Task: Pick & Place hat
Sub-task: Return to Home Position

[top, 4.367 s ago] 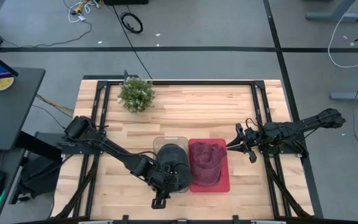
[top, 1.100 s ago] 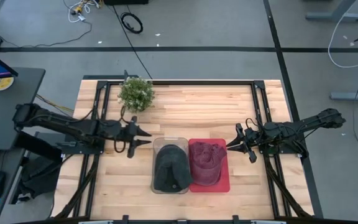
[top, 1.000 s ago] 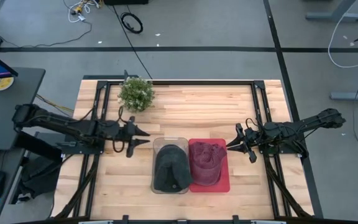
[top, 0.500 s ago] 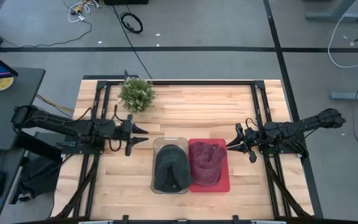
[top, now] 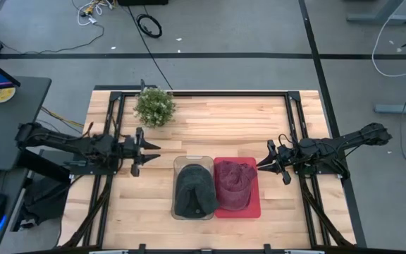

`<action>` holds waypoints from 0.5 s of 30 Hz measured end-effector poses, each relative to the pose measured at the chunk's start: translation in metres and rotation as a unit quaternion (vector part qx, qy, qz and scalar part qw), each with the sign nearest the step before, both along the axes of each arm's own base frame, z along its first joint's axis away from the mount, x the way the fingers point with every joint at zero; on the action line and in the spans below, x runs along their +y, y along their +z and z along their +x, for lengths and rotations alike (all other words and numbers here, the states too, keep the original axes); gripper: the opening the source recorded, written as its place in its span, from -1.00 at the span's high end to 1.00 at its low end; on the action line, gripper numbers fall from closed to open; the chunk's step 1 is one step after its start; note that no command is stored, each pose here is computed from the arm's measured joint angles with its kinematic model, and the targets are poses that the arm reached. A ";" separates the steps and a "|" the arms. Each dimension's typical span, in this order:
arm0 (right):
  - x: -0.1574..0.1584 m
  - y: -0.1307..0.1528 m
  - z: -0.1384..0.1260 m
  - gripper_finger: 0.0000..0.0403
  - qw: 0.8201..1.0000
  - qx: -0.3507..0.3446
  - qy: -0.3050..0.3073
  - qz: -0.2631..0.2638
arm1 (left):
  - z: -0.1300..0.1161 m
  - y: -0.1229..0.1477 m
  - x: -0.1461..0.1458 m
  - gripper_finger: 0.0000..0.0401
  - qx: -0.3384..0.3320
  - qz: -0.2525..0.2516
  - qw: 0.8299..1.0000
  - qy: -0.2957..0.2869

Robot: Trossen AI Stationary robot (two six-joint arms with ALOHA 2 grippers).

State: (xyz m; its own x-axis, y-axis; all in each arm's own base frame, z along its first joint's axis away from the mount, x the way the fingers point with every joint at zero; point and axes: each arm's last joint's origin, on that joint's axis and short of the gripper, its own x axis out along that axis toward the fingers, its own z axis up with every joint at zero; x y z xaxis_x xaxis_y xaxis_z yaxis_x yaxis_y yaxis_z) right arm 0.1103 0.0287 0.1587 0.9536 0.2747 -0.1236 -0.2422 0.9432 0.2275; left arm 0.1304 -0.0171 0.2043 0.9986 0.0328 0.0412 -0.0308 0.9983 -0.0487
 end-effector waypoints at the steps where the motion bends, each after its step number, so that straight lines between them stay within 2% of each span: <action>1: 0.000 0.000 0.000 0.66 1.000 0.000 0.000 0.000 | -0.003 -0.004 0.001 0.32 -0.011 -0.003 1.000 0.008; 6: 0.000 0.000 0.000 0.66 1.000 0.000 0.000 0.000 | -0.017 -0.016 0.005 0.32 -0.054 -0.012 0.998 0.033; 15: 0.000 0.000 0.000 0.66 1.000 0.000 0.000 0.000 | -0.030 -0.013 0.008 0.32 -0.098 -0.010 0.994 0.040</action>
